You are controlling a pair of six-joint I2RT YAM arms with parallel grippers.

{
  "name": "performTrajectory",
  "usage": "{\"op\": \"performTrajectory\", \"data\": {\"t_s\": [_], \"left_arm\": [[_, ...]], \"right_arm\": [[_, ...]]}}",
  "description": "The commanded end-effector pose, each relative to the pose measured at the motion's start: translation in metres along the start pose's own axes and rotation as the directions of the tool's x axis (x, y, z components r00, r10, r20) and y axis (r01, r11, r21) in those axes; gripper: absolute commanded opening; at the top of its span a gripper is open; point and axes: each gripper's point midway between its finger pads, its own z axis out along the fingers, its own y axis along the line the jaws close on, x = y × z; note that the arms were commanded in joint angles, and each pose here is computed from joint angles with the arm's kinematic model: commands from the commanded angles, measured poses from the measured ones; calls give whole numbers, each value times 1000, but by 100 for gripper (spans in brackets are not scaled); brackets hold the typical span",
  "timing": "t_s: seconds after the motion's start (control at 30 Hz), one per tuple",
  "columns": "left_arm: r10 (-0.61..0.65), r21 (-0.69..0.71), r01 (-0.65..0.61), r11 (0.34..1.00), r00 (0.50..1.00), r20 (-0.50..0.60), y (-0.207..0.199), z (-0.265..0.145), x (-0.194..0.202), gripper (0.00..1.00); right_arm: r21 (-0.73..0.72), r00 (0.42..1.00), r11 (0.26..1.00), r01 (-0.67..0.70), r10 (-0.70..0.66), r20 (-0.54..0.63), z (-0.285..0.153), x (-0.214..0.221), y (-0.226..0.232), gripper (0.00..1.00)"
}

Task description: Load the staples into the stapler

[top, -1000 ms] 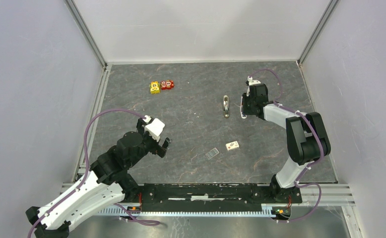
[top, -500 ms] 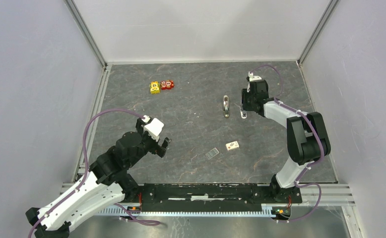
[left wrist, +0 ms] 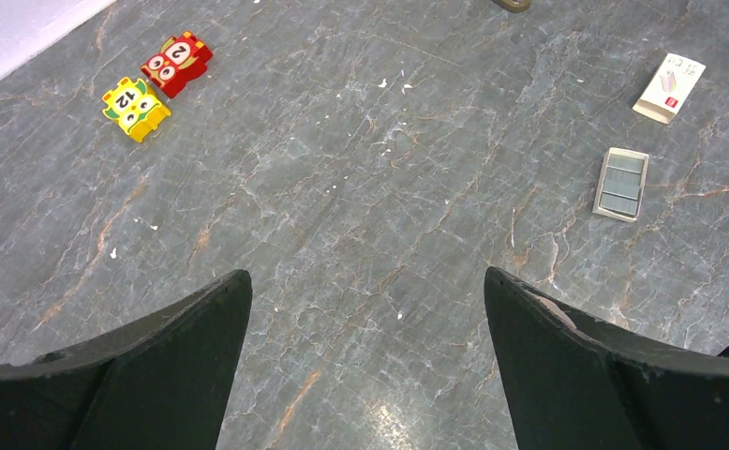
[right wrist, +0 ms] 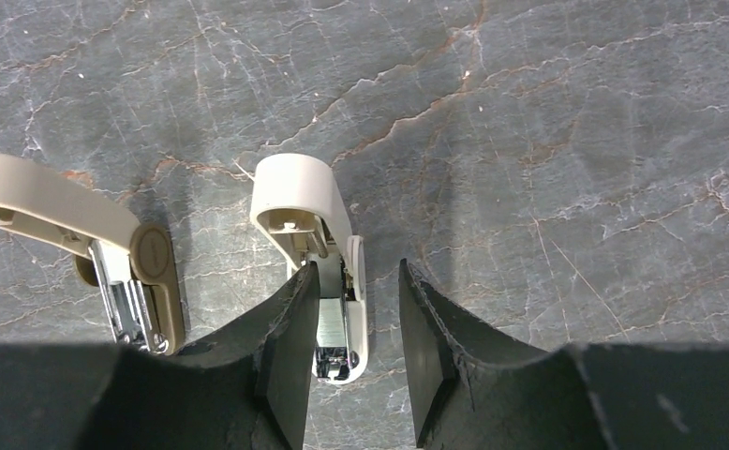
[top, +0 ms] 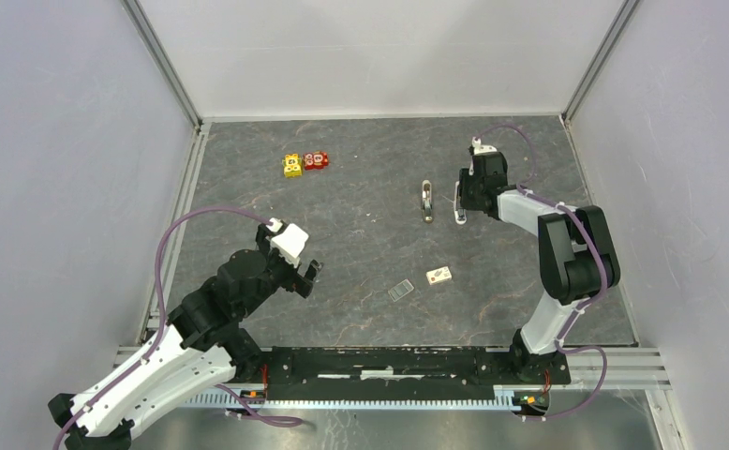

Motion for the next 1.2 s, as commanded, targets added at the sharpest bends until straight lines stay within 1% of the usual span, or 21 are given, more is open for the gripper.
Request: {"op": "performTrajectory", "data": {"t_s": [0.0,0.23,0.57,0.9,1.17], "left_arm": [[38,-16,-37,999,998,43,5,0,-11,100],[39,-17,-38,999,998,40,6,1,-10,100],[35,-21,-34,999,999,39,6,1,-10,100],[30,-9,-29,1000,998,51,4,-1,-11,100],[31,-5,-31,1000,998,55,4,-1,-14,100]], "right_arm": [[11,997,1000,-27,26,74,3,-26,-2,43],[13,998,1000,-22,21,62,4,-19,-5,43],[-7,1000,1000,-17,17,13,0,3,-5,43],[-19,1000,1000,-13,14,20,-9,0,-3,43],[-22,1000,1000,-17,17,0,-11,9,-3,43]]}}
